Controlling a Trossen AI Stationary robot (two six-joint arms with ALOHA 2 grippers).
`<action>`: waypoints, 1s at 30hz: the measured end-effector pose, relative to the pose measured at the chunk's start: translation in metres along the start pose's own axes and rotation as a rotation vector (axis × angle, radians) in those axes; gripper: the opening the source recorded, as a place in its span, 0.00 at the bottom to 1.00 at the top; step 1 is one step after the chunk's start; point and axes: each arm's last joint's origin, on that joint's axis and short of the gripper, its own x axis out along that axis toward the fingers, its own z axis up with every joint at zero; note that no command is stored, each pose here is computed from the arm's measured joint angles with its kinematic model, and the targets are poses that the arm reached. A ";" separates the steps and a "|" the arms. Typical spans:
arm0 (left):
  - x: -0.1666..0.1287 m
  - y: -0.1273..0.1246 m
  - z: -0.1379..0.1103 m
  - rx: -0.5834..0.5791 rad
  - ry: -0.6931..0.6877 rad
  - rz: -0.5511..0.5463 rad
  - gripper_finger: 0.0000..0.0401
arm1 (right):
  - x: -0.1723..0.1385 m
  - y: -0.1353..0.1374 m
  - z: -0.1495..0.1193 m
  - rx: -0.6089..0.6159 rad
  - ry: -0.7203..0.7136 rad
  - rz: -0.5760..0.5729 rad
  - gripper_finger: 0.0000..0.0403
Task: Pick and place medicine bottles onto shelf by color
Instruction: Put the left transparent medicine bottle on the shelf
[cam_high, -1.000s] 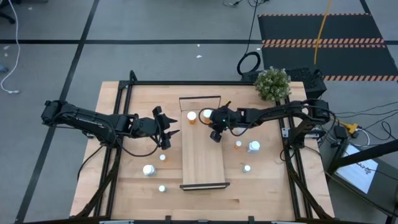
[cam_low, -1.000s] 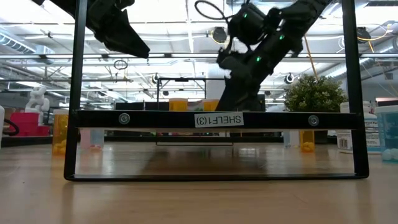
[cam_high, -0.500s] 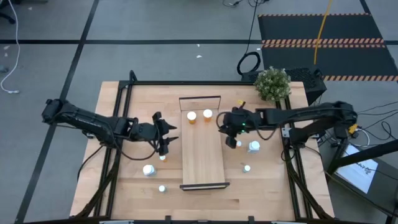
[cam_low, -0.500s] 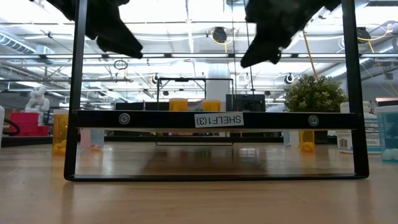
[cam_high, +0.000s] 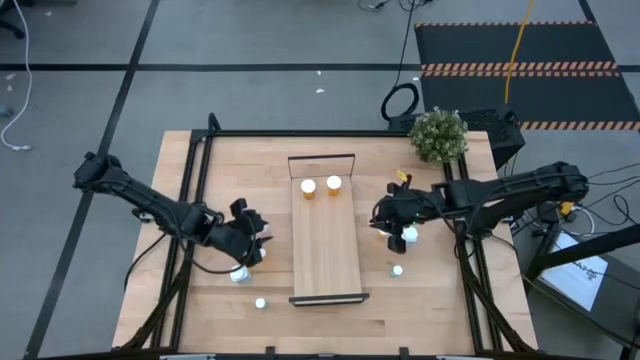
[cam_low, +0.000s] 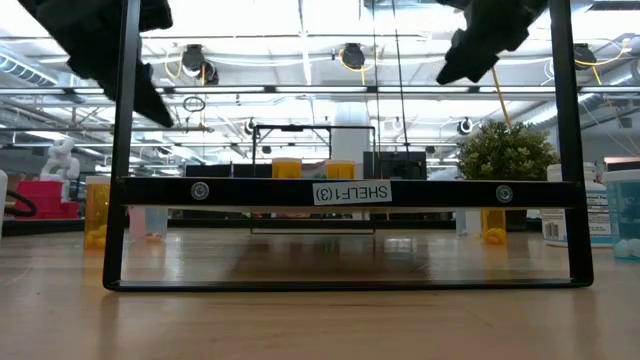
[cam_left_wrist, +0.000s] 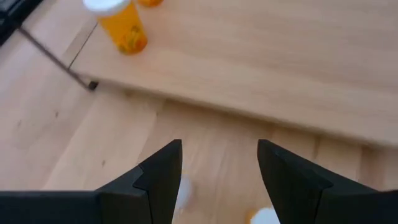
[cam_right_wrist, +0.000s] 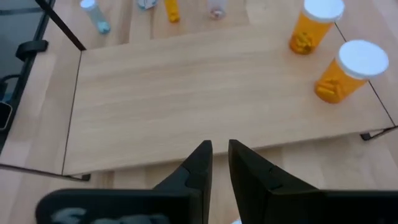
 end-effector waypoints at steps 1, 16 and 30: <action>0.000 0.001 -0.002 0.000 0.020 0.012 0.52 | 0.000 -0.001 -0.002 0.000 0.000 -0.001 0.11; 0.013 0.011 -0.029 -0.013 0.104 0.069 0.63 | 0.010 -0.003 -0.015 0.002 -0.010 0.000 0.11; 0.044 0.032 -0.051 -0.062 0.032 0.110 0.71 | 0.011 -0.002 -0.013 -0.014 -0.045 0.008 0.11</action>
